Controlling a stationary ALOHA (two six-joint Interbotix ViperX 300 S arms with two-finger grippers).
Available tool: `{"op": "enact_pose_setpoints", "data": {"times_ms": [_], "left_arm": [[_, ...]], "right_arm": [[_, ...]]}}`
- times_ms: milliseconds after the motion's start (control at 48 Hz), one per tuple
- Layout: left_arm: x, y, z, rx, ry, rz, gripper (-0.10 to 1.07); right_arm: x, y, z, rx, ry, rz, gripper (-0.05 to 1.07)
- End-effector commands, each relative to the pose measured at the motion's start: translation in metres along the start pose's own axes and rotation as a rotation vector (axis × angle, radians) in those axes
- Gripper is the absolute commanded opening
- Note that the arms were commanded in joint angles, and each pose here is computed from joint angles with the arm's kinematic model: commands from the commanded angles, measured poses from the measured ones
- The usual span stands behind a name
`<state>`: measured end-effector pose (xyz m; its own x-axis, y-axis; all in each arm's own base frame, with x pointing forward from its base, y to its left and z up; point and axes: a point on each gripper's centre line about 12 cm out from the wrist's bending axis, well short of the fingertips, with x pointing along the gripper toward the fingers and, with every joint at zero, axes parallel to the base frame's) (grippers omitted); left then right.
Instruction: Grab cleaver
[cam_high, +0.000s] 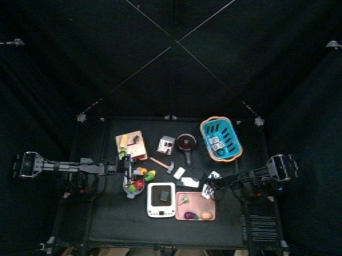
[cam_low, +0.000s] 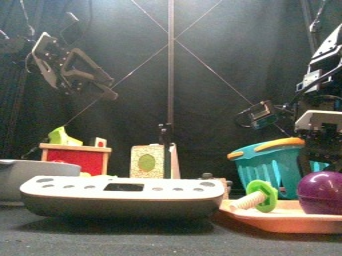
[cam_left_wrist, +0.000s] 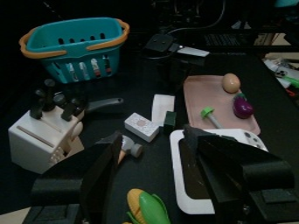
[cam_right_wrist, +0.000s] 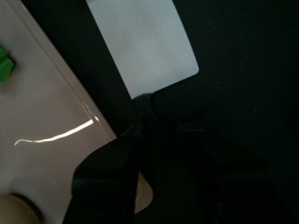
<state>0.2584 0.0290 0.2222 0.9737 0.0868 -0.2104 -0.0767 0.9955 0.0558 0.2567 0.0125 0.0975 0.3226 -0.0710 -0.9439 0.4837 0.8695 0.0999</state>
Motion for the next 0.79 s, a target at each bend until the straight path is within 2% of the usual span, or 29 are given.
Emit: {"op": "enact_pose_setpoints", "data": {"times_ms": [0,250,542,771], "left_arm": [[0.001,0.001,0.005,0.002,-0.018,0.004,0.93],[0.001,0.002,0.004,0.002,-0.015,0.006,0.93],[0.001,0.002,0.004,0.002,-0.016,0.006,0.93],[0.001,0.002,0.004,0.002,-0.016,0.006,0.93]], "right_arm": [[0.000,0.003,0.002,0.002,-0.006,0.009,0.68],[-0.017,0.005,0.010,0.014,-0.043,0.027,0.57],[-0.051,0.004,0.016,0.050,-0.094,0.050,0.56],[-0.058,0.004,0.015,0.067,-0.105,0.074,0.56]]}}
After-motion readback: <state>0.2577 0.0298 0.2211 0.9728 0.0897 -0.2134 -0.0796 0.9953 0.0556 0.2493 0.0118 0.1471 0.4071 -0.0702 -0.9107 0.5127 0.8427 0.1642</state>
